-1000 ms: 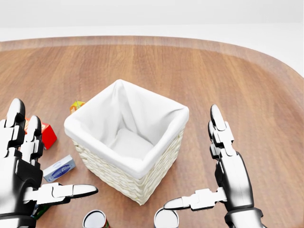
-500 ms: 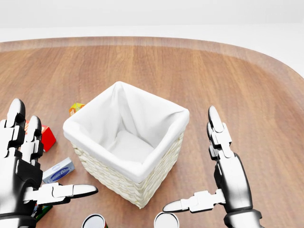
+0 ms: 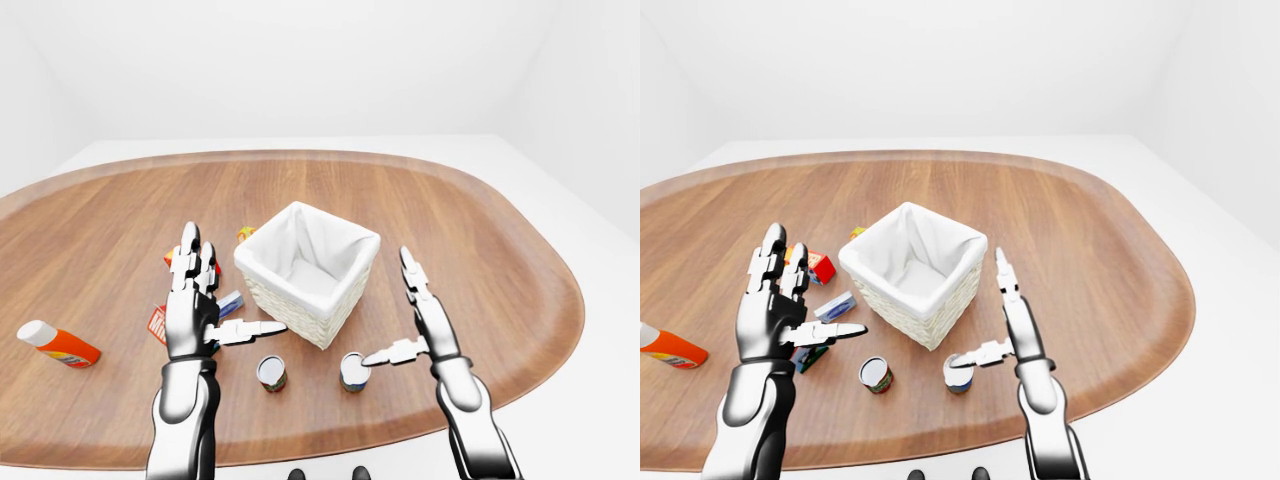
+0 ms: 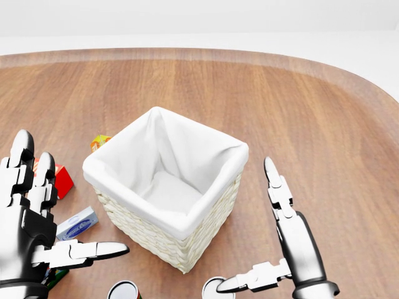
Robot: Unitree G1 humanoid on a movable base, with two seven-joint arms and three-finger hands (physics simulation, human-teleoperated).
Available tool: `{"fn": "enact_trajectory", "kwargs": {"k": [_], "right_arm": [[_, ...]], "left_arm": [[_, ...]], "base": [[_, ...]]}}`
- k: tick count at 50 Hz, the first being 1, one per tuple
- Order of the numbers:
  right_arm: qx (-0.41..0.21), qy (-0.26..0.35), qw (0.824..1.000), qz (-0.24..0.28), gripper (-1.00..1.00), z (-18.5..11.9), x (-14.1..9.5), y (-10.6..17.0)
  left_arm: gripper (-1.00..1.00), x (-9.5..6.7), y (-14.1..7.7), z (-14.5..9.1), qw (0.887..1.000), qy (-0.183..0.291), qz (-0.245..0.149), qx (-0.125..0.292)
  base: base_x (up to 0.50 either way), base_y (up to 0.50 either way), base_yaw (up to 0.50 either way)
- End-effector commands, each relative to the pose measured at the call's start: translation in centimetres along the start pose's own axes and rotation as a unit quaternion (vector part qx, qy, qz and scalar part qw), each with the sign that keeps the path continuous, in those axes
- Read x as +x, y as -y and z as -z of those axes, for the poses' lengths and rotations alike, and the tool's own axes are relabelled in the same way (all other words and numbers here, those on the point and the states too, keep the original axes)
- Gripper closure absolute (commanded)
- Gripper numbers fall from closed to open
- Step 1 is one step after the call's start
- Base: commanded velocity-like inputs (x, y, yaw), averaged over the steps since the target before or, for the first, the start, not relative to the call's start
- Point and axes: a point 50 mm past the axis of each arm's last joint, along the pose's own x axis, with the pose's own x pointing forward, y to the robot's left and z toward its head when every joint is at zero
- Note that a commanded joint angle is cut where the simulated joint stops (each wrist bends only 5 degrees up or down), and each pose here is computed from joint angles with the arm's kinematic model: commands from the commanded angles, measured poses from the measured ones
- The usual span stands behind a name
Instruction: Pick up the alphabet soup, and put it in the basket.
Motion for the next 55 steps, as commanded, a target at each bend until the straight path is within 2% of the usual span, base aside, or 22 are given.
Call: {"fn": "enact_trajectory", "kwargs": {"k": [1, 55], "right_arm": [[-0.014, -0.027, 0.999, -0.018, -1.00, 1.1, -0.4, -0.5], [-0.042, -0.088, 0.991, -0.096, -1.00, 4.5, -1.8, -3.2]], "left_arm": [[-1.00, 0.0, 0.0, 0.0, 1.000, 0.000, -0.001, 0.000], [-1.00, 0.0, 0.0, 0.1, 1.000, -0.002, 0.002, 0.002]], "base": [[0.00, 0.00, 0.00], [0.00, 0.00, 0.00]]}}
